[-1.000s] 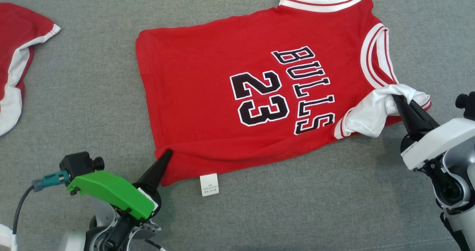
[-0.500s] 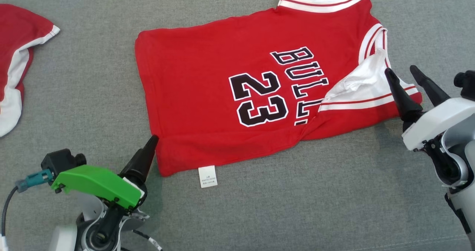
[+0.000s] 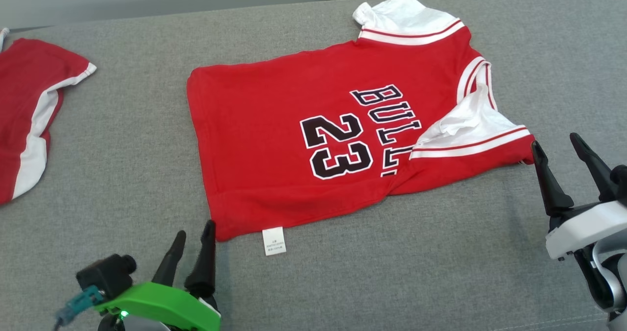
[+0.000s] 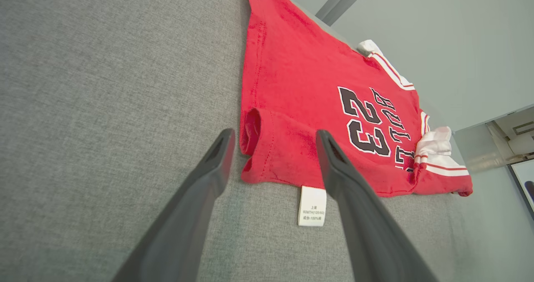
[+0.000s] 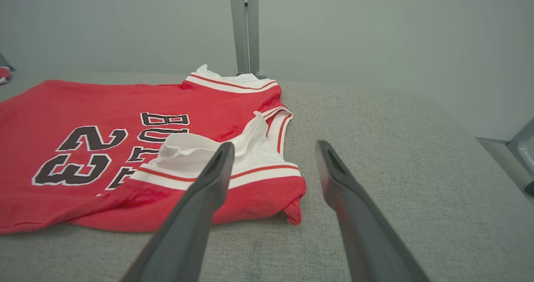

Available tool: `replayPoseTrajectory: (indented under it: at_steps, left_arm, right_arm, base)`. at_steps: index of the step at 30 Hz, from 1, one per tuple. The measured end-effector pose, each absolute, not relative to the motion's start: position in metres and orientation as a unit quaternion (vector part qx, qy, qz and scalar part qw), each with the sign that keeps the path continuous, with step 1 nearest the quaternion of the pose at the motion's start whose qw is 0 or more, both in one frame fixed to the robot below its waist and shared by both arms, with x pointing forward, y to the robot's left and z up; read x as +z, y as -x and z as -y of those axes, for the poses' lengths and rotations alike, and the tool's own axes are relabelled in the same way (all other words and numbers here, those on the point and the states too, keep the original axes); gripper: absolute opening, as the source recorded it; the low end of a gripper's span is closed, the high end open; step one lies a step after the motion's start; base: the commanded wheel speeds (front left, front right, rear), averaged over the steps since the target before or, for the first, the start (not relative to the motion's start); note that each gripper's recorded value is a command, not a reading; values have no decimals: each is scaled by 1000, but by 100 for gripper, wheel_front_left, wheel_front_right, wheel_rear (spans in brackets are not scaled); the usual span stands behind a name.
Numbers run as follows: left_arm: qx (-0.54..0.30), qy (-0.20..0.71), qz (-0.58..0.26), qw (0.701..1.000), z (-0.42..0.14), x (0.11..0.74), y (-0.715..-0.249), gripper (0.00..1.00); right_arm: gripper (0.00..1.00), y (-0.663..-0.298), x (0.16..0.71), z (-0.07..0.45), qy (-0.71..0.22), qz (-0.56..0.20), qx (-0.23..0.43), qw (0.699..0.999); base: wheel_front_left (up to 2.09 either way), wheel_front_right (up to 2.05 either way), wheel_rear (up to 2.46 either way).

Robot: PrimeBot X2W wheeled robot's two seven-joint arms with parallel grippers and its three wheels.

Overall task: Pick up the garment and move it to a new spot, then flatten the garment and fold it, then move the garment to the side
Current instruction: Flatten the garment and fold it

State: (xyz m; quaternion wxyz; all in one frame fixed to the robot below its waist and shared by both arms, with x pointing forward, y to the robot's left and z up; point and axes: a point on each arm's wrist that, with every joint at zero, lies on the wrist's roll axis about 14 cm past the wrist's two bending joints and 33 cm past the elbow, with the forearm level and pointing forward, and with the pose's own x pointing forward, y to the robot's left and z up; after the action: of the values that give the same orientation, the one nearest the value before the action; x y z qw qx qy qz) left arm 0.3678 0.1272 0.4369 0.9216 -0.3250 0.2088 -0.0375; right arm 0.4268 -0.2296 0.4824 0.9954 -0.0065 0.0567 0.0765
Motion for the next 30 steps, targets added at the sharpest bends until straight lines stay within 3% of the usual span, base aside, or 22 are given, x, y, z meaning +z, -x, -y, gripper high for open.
replayPoseTrajectory:
  at_steps: [5, 16, 30]
  left_arm:
    - [-54, 237, -191, 951, -120, 426, -359, 100]
    - [-39, 135, -243, 960, -141, 370, -357, 100]
    - [-57, 134, -235, 961, -132, 366, -374, 100]
  right_arm:
    - [100, -413, 487, 238, 43, -28, 56, 997]
    - [100, -421, 462, 229, 37, -48, 56, 997]
    - [100, -429, 458, 228, 40, -54, 61, 996]
  base:
    - [0, 0, 0]
    - [0, 0, 0]
    - [0, 0, 0]
